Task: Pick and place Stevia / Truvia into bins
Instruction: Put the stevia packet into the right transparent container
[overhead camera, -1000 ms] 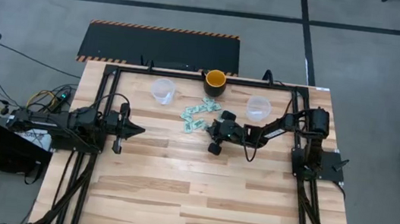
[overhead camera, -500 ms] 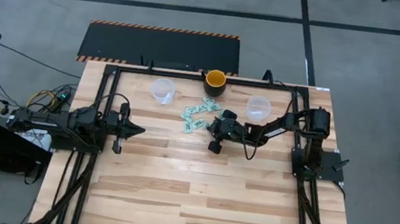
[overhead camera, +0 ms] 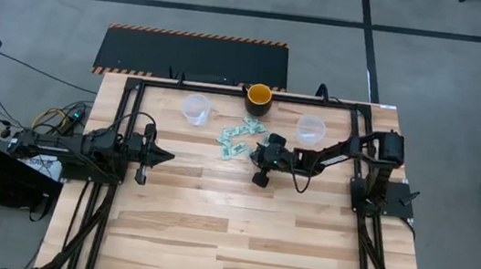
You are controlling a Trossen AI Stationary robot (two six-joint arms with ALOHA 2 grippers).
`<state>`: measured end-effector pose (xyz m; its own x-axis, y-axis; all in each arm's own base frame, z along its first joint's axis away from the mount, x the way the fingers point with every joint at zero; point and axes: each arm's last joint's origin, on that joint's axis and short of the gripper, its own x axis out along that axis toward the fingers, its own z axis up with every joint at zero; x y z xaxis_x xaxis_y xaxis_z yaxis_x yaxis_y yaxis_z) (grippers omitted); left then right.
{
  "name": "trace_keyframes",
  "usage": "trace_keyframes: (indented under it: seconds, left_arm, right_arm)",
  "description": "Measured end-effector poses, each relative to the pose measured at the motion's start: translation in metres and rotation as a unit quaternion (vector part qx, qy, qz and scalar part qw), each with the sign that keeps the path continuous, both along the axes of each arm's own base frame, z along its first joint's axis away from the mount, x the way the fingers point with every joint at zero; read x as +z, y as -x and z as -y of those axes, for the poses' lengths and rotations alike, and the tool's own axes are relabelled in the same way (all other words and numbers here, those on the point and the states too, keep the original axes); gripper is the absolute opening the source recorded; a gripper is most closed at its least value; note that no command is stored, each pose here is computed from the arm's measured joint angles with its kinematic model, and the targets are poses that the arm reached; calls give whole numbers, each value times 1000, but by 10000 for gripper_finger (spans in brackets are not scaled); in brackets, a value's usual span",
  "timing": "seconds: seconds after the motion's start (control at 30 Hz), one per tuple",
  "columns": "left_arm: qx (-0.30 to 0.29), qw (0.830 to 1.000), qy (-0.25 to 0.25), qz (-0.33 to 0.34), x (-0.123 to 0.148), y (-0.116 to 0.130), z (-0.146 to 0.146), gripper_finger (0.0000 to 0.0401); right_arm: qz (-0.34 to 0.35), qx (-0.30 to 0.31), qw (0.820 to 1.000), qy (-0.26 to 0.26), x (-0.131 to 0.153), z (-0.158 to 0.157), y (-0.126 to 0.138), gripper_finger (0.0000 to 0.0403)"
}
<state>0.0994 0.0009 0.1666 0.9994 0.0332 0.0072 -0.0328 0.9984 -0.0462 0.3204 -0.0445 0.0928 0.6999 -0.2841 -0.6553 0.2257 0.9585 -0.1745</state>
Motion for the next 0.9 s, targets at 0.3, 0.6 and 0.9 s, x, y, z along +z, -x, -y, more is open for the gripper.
trace_keyframes:
  seconds: [0.3, 0.6, 0.9]
  left_arm:
    - [0, 1000, 0, 0, 0, 0, 0, 0]
    - [0, 1000, 0, 0, 0, 0, 0, 0]
    - [0, 1000, -2, 0, 0, 0, 0, 0]
  right_arm:
    - [25, -1, 1000, 8, 19, 0, -3, 0]
    - [20, -5, 1000, 22, 35, 0, 2, 0]
    - [17, -19, 999, 34, 68, 0, 17, 0]
